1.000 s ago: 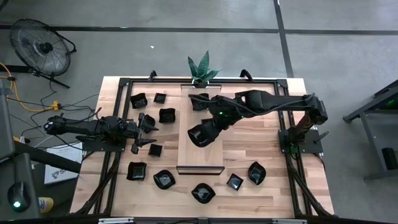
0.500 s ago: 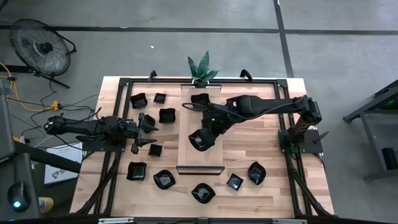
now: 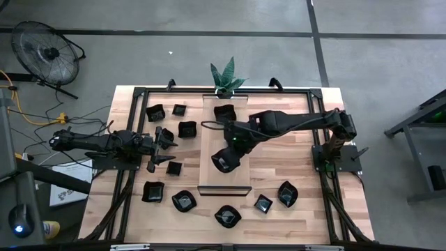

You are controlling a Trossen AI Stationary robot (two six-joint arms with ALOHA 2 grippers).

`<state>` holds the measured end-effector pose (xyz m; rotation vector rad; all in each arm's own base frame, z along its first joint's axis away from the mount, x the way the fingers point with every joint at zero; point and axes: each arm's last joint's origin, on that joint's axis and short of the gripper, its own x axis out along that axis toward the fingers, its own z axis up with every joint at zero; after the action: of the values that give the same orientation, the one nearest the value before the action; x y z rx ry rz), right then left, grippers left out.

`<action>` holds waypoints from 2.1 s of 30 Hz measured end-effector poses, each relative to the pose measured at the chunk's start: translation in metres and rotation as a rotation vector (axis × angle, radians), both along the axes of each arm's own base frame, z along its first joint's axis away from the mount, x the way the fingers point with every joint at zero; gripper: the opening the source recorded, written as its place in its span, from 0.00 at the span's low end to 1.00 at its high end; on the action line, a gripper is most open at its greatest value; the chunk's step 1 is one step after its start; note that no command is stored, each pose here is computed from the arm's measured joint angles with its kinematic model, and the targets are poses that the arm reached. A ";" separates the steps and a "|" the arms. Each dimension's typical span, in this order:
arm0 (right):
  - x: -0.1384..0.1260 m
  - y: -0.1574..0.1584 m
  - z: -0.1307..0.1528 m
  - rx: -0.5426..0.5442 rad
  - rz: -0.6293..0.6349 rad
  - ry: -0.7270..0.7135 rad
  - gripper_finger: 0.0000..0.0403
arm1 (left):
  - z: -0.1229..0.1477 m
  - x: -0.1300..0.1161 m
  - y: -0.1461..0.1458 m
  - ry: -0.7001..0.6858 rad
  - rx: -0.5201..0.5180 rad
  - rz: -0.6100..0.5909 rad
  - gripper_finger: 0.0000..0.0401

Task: Pick & Place Mini shaped plates
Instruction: Put the black leaf shaped plate on the shelf, then stack the black leaf shaped plate on top of the black leaf shaped plate on the shelf

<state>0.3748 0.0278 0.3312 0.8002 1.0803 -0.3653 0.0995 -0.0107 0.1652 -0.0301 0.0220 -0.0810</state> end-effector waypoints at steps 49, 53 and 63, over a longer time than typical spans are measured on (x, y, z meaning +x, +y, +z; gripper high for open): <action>0.021 0.005 -0.029 0.038 0.119 0.037 0.03 | 0.000 0.000 0.000 0.000 0.000 0.000 0.58; 0.021 0.004 -0.029 0.038 0.114 0.040 0.07 | 0.000 0.000 0.000 0.000 0.000 0.000 0.58; 0.020 0.005 -0.027 0.046 0.110 0.037 0.20 | 0.000 0.000 0.000 0.000 0.000 0.000 0.58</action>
<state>0.3946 0.0325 0.3039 0.7735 1.1655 -0.2645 0.0995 -0.0107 0.1652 -0.0300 0.0222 -0.0813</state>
